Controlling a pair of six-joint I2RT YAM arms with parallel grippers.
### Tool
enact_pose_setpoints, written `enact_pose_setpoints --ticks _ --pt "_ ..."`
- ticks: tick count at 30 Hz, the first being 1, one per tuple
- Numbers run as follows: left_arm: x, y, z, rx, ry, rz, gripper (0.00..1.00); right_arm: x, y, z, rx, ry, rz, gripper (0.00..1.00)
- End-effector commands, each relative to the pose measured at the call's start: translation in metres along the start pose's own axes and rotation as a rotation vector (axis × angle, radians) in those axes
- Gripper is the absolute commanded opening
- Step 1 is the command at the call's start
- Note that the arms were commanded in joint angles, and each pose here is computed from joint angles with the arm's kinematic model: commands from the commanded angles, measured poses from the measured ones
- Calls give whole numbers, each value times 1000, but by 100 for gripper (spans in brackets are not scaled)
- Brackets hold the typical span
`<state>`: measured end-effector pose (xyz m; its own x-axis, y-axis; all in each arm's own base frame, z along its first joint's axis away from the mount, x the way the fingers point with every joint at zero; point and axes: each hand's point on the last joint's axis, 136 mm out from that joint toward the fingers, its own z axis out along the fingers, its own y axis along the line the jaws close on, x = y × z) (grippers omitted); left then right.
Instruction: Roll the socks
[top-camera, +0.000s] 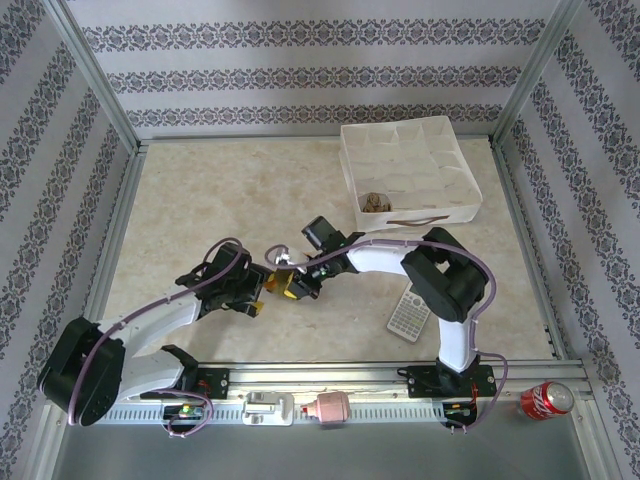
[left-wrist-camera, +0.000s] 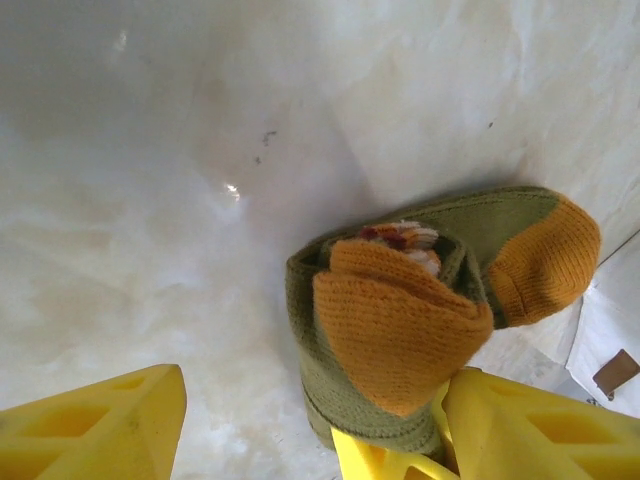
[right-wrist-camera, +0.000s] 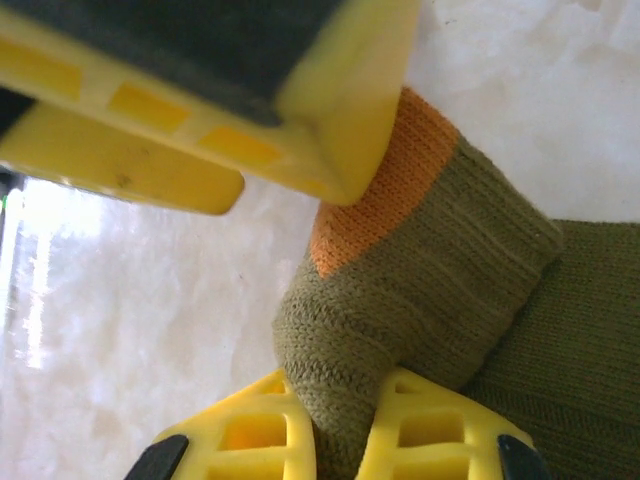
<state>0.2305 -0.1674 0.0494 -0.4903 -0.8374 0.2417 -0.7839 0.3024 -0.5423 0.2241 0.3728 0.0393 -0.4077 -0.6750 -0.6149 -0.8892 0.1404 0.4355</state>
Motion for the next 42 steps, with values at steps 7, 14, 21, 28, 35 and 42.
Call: enact_pose_setpoints --ticks 7,14,21,28,35,42 --pt "5 -27 24 57 26 43 66 68 -15 8 -189 146 547 0" --pt "8 -32 41 37 27 72 64 72 -32 9 -170 184 677 0" --pt "6 26 54 -220 28 47 10 59 -39 5 -89 171 615 0" --pt "3 79 37 -416 22 17 0 12 -26 -30 136 5 141 39" --pt "1 83 10 -448 -14 37 0 -5 8 -74 526 -196 -384 68" --pt "3 76 10 -430 -8 50 0 0 41 -43 694 -42 -612 68"
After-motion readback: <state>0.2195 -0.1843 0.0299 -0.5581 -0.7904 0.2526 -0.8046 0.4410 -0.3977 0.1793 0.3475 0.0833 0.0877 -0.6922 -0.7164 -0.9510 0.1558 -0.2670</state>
